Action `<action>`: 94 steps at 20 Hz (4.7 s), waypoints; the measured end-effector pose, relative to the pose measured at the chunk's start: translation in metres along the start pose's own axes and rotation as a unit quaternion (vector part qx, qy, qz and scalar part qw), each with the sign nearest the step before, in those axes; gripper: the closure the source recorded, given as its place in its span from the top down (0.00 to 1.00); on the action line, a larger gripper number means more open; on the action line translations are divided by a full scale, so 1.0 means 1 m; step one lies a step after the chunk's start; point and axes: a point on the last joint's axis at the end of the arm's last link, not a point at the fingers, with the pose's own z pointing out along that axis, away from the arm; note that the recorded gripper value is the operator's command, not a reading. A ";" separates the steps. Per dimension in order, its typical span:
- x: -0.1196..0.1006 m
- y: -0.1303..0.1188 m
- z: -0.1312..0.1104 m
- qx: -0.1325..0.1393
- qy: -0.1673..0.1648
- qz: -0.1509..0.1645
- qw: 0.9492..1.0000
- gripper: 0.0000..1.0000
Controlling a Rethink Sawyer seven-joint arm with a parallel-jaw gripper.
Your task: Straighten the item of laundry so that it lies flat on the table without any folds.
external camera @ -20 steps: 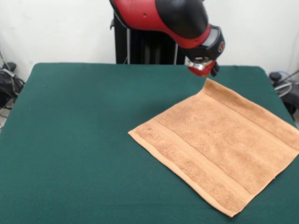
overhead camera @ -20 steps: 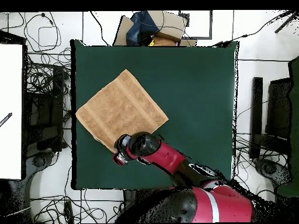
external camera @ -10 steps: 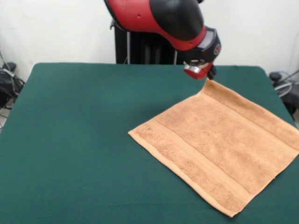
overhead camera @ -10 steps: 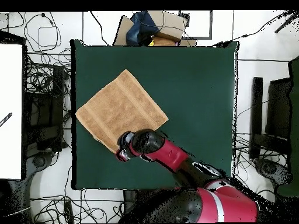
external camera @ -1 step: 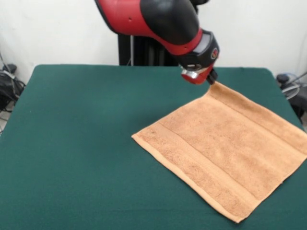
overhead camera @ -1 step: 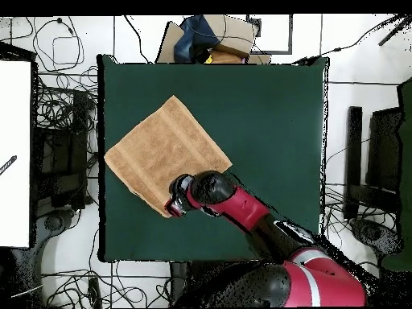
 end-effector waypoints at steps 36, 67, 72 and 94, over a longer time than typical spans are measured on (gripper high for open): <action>0.005 0.021 0.073 -0.038 -0.027 -0.015 0.999 0.00; 0.009 0.029 0.072 -0.001 -0.028 -0.013 1.000 0.00; 0.012 0.033 0.071 0.019 -0.027 -0.013 0.999 0.00; 0.049 0.046 0.042 0.051 -0.016 -0.019 0.998 0.00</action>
